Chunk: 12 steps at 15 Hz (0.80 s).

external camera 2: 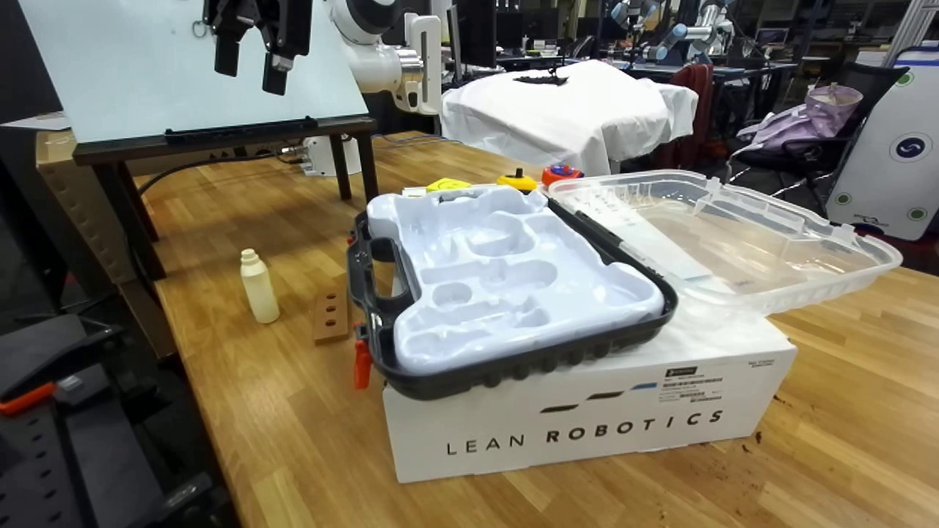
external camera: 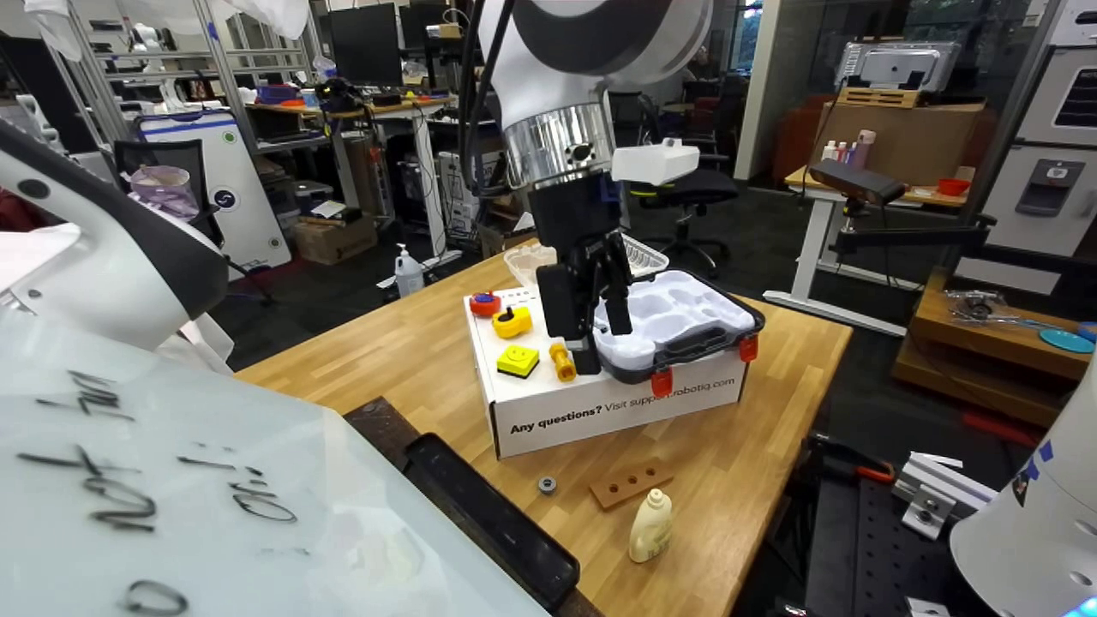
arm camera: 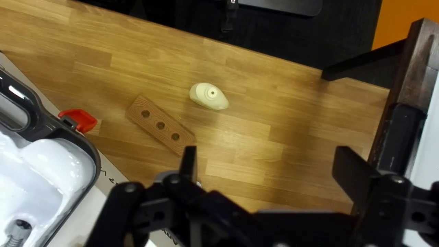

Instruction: Move the white bottle on the table backwards

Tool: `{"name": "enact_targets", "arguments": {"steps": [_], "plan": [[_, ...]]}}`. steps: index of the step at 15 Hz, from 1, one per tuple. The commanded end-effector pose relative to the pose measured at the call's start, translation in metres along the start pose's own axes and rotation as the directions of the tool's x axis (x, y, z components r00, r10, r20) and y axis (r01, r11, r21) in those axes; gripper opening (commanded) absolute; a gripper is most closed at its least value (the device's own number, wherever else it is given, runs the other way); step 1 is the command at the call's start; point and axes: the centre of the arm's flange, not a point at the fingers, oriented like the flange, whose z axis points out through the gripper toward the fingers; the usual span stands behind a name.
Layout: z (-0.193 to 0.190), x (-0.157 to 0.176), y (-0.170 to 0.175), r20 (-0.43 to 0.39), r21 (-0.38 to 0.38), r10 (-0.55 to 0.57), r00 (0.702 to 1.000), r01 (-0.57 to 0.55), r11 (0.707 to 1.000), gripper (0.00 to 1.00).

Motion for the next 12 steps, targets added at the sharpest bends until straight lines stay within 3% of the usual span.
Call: {"name": "enact_targets", "arguments": {"steps": [1, 6, 12], "plan": [[0.000, -0.001, -0.001, -0.003, -0.011, 0.006, 1.000, -0.006, 1.000, 1.00], [0.032, 0.003, -0.001, 0.013, 0.001, -0.028, 1.000, 0.028, 1.000, 1.00], [0.099, 0.004, 0.010, 0.065, 0.006, -0.004, 0.998, 0.003, 1.000, 1.00]]}}
